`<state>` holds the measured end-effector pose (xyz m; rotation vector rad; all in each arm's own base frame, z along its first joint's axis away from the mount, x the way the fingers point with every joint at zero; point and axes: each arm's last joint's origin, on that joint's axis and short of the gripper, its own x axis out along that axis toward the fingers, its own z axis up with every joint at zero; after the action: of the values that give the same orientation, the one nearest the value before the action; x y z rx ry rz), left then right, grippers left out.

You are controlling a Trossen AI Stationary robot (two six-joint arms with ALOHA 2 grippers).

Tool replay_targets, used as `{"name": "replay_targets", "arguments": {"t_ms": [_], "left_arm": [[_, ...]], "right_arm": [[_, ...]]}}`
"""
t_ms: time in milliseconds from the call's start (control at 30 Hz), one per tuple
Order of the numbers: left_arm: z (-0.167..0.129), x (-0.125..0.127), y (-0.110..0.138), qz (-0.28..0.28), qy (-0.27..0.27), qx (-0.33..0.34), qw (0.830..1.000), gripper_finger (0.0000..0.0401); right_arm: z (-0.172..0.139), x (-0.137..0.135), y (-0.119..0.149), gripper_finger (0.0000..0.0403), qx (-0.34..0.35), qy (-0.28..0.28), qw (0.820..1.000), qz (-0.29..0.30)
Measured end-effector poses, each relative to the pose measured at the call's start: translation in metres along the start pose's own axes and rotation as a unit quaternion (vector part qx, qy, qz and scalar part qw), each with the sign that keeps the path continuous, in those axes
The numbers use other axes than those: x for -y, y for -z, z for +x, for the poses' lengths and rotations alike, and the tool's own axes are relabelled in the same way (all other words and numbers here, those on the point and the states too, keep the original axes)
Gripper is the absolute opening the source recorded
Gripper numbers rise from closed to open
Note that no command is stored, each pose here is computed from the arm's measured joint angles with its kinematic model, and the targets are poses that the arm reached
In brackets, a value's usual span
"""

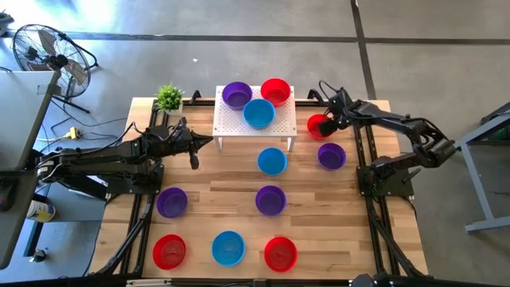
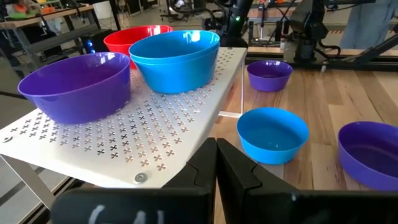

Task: Pick & Place Mini bowls
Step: Stack the red bowl on the red bowl on the shelf

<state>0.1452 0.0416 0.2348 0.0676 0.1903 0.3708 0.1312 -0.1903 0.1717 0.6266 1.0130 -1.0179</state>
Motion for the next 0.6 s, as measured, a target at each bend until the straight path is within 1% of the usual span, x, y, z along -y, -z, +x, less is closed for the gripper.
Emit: {"name": "replay_targets", "arguments": {"t_ms": [167,300,433,600], "left_arm": [[0.0,0.0,0.0,0.0,0.0,0.0,1.0,0.0003],[0.0,0.0,0.0,0.0,0.0,0.0,1.0,0.0003],[-0.0001,0.0,0.0,0.0,0.0,0.0,1.0,0.0003],[0.0,0.0,0.0,0.0,0.0,0.0,1.0,0.0003]], "right_arm": [[0.0036,-0.0017,0.0021,0.0177,0.007,-0.03,0.999,0.012],[0.0065,-0.0021,0.006,0.0174,0.003,-0.041,0.999,0.015],[0.0078,-0.004,0.0071,0.0141,0.007,-0.052,0.999,0.012],[0.0079,-0.0057,0.0071,0.0078,0.004,-0.081,0.996,0.019]]}}
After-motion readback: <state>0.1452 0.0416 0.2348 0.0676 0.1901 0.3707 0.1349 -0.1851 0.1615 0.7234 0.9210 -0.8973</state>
